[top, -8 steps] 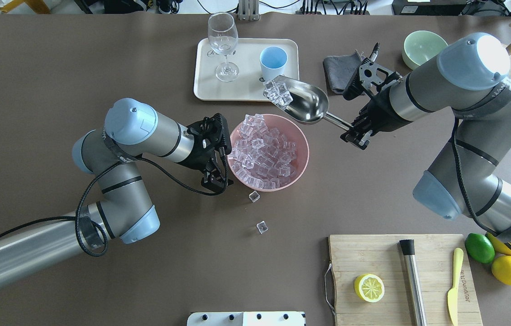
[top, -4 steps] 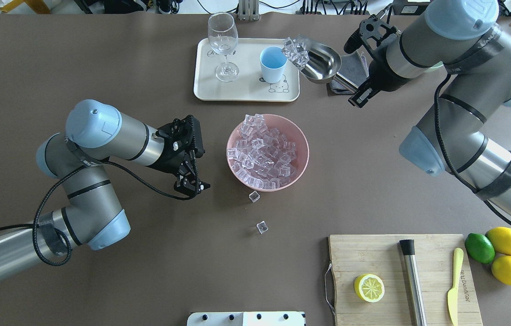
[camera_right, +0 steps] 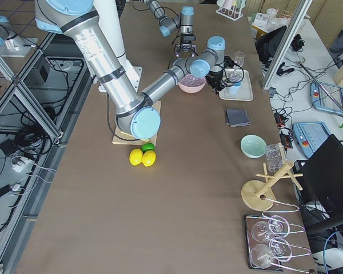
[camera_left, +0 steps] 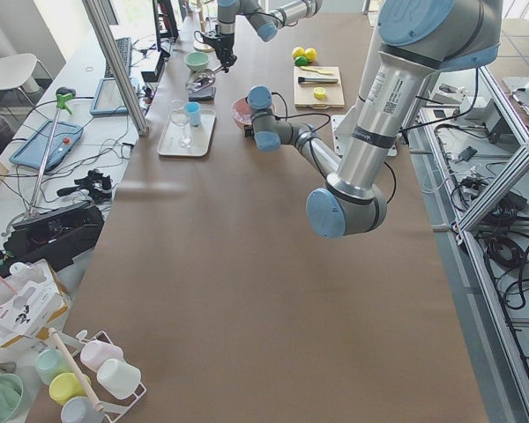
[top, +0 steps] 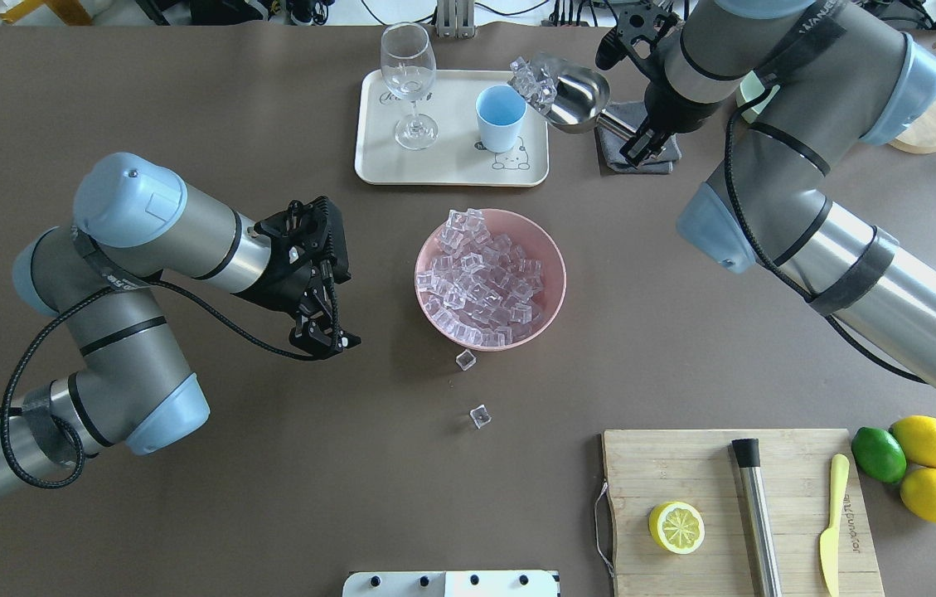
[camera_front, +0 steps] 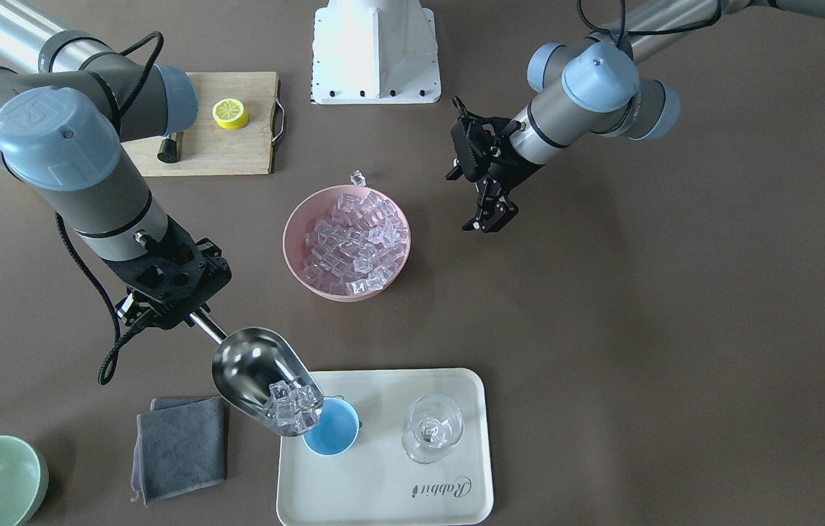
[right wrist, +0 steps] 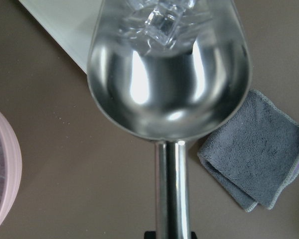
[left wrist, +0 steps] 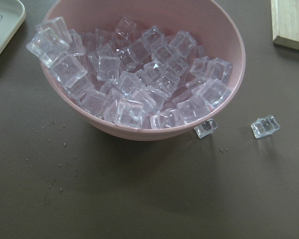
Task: Put ice in cup with scoop
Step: 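Carry the scoop to the light-blue cup while the left arm withdraws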
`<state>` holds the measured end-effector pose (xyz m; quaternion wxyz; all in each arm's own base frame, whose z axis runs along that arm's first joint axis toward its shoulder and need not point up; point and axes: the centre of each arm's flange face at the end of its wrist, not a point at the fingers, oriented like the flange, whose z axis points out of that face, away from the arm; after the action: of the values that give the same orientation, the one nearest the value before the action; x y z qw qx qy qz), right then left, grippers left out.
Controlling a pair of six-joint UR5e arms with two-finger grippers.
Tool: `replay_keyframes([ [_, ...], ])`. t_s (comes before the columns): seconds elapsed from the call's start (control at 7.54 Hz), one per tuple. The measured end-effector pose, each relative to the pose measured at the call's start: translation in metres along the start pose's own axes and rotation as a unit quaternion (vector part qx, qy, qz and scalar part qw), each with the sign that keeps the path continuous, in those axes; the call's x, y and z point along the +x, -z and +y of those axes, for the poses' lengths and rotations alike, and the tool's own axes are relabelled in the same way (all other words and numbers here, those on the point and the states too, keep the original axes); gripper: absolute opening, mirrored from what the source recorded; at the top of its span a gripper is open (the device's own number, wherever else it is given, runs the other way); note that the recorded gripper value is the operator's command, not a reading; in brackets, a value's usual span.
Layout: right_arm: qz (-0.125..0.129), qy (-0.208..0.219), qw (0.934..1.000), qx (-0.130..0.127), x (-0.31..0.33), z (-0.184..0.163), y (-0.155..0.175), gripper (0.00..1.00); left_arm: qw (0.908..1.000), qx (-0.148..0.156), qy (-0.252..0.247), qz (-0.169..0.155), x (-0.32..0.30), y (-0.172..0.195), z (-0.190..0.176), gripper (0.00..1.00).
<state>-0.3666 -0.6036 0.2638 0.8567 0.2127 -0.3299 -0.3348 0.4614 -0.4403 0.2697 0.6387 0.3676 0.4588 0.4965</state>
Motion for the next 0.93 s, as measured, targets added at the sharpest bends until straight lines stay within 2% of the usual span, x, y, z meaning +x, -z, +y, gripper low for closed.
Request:
replay_keyframes([
  [0.4, 0.014, 0.018, 0.9974, -0.068, 0.002, -0.041, -0.005, 0.00, 0.9981, -0.049, 0.030, -0.021, -0.011, 0.038, -0.007, 0.99],
  [0.66, 0.021, 0.027, 0.9944, -0.101, 0.004, -0.059, -0.008, 0.00, 0.9953, -0.065, 0.056, -0.046, -0.037, 0.063, 0.005, 0.99],
  [0.93, 0.031, 0.048, 0.9900, -0.129, 0.004, -0.073, -0.008, 0.00, 0.9923, -0.077, 0.082, -0.052, -0.052, 0.079, 0.015, 0.99],
])
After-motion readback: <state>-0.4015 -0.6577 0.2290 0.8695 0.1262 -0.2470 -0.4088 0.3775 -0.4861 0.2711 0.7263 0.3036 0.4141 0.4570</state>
